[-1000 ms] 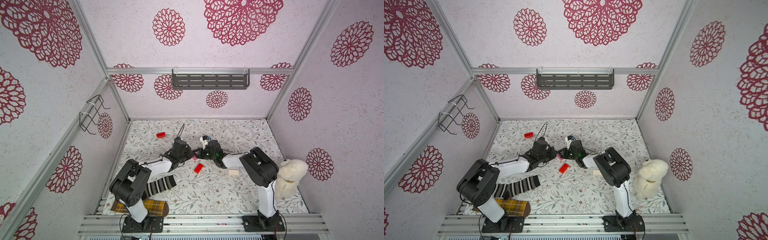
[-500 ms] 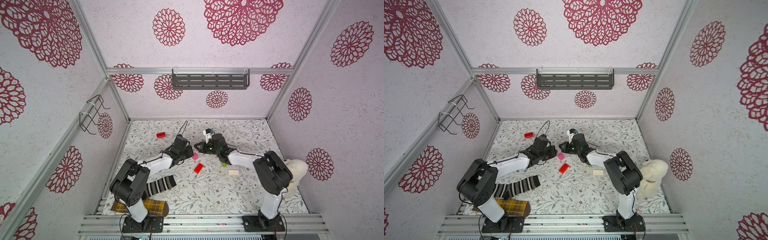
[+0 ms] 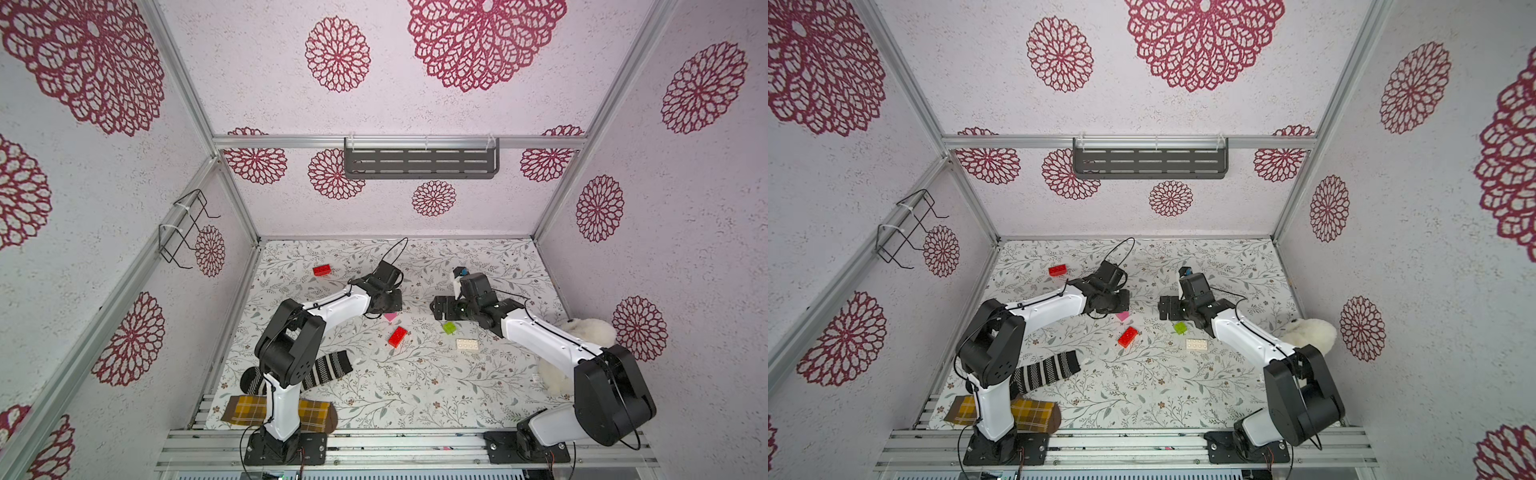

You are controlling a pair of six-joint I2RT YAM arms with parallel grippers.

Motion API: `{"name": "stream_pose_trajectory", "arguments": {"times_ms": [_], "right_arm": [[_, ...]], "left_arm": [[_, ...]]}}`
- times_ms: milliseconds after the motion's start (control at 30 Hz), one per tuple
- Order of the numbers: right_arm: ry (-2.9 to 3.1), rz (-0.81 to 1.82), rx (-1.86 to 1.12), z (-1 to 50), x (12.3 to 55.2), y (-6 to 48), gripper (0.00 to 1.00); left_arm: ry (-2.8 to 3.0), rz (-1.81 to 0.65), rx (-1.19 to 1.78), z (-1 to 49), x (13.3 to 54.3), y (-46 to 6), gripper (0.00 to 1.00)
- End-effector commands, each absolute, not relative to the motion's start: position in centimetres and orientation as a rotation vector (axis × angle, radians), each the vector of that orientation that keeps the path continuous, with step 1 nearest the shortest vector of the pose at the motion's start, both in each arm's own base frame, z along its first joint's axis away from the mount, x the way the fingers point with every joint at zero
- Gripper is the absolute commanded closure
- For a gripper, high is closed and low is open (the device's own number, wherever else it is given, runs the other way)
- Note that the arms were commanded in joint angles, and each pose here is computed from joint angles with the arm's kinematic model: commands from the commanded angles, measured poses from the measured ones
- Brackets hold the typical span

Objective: Assemble an ice cream with lego
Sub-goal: Assemble the lego brick with the lego brick, then pick up the lego brick from the center of the board.

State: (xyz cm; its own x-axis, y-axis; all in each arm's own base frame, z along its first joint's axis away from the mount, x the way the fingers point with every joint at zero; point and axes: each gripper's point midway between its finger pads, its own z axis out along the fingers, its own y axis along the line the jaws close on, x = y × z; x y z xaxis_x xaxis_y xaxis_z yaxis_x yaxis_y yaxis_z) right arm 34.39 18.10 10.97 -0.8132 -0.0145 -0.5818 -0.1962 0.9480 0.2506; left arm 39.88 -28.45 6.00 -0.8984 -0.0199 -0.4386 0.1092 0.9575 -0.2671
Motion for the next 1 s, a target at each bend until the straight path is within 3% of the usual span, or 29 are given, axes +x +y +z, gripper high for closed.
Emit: {"name": "stream_pose_trajectory", "arguments": {"times_ms": [0,333,667,900,967], "right_arm": [[2.610,0.235,-0.192,8.0,33.6,16.1,0.01],[2.701,0.151,-0.215,3.7,34.1,15.7,0.03],[2.691,0.169,-0.241,3.6,34.6,16.2,0.24],[2.716,0.161,-0.253,2.9,34.3,16.1,0.34],[2.723,0.156,-0.255,2.7,34.3,16.1,0.41]], "left_arm": [[2.750,-0.238,0.172,4.3,38.7,-27.8,0.97],[2.798,-0.147,0.222,3.2,38.4,-27.7,0.96],[2.734,-0.248,0.203,6.1,38.3,-28.3,0.96],[2.596,-0.388,0.155,11.3,39.4,-28.8,0.82],[2.557,-0.432,0.121,12.8,39.9,-28.6,0.77]]}}
